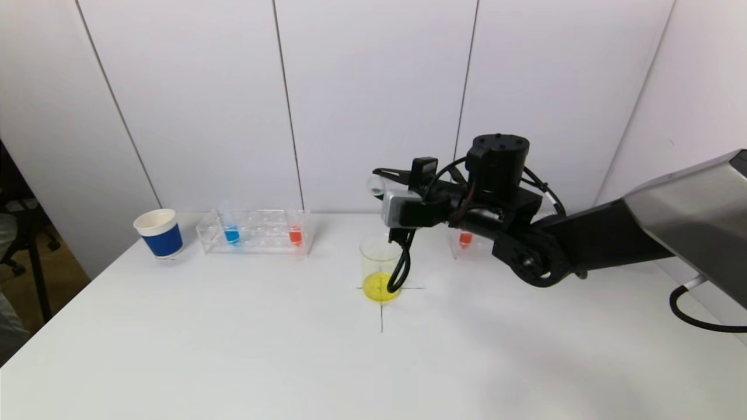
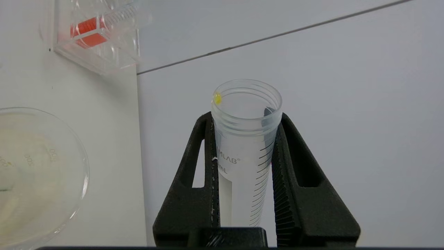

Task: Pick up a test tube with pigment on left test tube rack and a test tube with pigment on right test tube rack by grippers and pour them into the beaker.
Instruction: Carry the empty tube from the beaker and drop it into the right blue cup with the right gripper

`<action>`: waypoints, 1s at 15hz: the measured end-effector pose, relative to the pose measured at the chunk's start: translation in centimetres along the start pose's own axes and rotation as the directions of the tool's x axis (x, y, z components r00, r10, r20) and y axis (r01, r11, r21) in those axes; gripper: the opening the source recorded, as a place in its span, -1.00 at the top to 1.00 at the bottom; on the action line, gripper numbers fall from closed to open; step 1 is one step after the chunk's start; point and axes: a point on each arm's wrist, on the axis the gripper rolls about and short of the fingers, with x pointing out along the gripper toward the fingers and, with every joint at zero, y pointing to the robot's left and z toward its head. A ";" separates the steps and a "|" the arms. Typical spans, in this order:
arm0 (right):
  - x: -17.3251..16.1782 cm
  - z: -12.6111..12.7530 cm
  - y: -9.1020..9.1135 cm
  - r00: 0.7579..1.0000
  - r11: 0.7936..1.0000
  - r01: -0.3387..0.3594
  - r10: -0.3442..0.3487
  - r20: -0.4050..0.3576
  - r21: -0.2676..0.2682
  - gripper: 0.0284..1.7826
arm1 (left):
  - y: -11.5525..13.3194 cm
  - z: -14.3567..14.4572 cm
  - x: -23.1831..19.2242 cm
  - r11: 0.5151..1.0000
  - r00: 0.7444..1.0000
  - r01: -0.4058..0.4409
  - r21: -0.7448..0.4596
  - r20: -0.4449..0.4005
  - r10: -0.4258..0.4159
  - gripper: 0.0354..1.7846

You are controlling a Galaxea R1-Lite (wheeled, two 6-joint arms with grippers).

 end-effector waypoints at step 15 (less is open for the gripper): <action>-2.5 2.3 -5.6 0.889 0.600 0.458 -0.294 -0.352 0.656 0.47 | 0.0 0.0 0.0 1.000 1.000 0.000 0.000 0.000 0.000 -0.98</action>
